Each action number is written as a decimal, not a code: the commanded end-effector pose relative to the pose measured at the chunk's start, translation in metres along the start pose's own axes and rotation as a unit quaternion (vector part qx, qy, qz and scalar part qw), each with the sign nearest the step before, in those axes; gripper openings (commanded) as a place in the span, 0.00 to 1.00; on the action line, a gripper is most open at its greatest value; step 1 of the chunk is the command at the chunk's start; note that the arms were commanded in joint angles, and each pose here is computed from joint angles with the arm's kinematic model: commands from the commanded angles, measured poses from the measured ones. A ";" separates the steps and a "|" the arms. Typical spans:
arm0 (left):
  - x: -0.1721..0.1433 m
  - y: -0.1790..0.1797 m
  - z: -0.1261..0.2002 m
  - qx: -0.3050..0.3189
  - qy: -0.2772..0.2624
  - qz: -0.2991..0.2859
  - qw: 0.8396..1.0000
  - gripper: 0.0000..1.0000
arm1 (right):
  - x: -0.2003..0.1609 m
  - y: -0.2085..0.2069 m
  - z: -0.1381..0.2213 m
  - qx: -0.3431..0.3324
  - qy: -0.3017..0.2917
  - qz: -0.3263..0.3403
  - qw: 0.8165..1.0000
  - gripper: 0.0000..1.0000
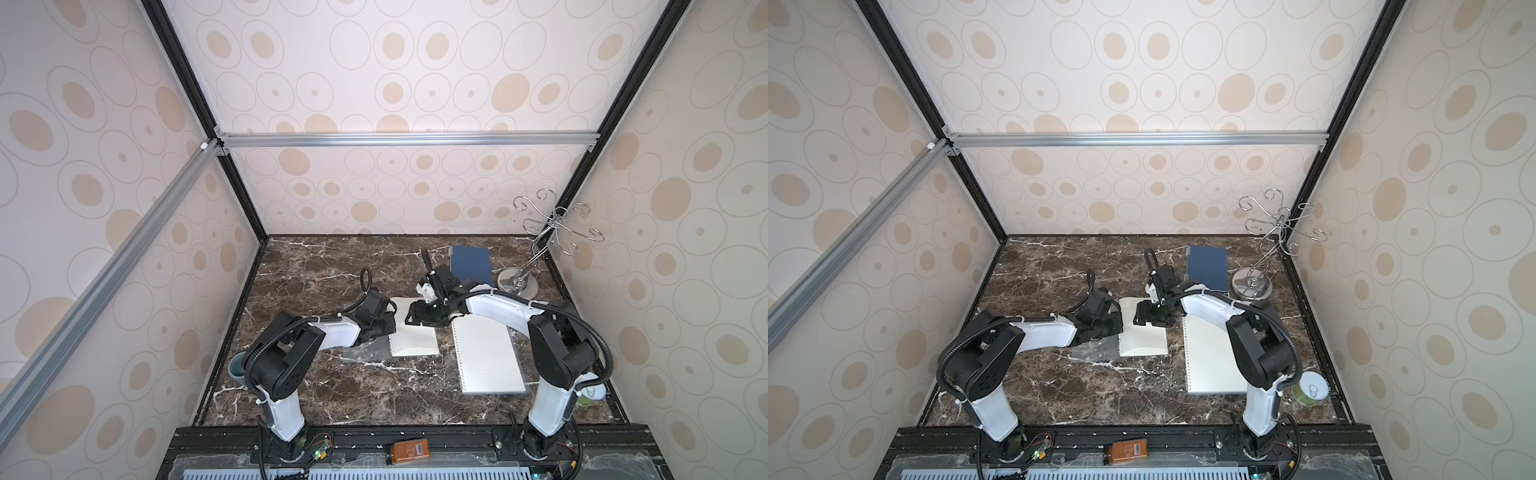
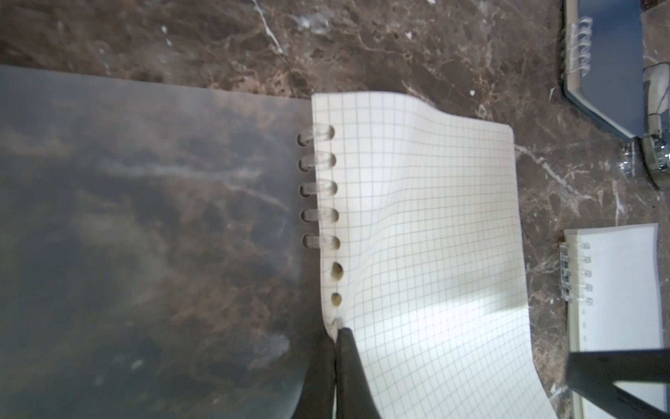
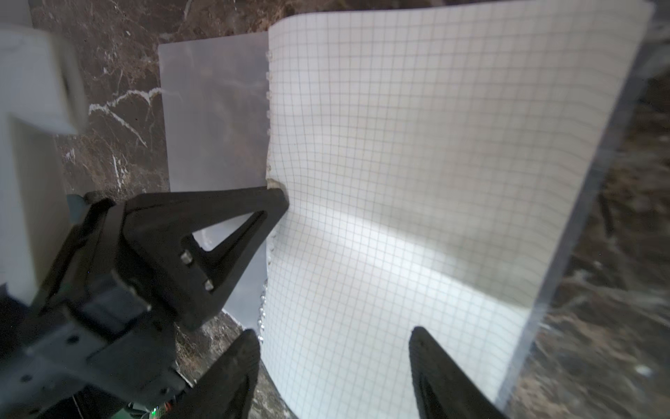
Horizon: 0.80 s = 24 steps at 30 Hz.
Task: Tear off pages from different notebooks
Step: Tear off the paper from the notebook.
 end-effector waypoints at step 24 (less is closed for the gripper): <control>-0.062 0.041 -0.009 0.079 0.120 -0.008 0.990 0.00 | -0.050 -0.045 0.010 0.070 0.015 -0.138 0.988 0.72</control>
Point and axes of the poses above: each gripper's point midway between its finger pads, its own z axis back along the fingers, its own y axis along the line the jaws close on, x = y × z, the point moved 5 cm from there along z, back along the fingers, and after that the axes turned 4 degrees about -z, right-handed, at the moved point
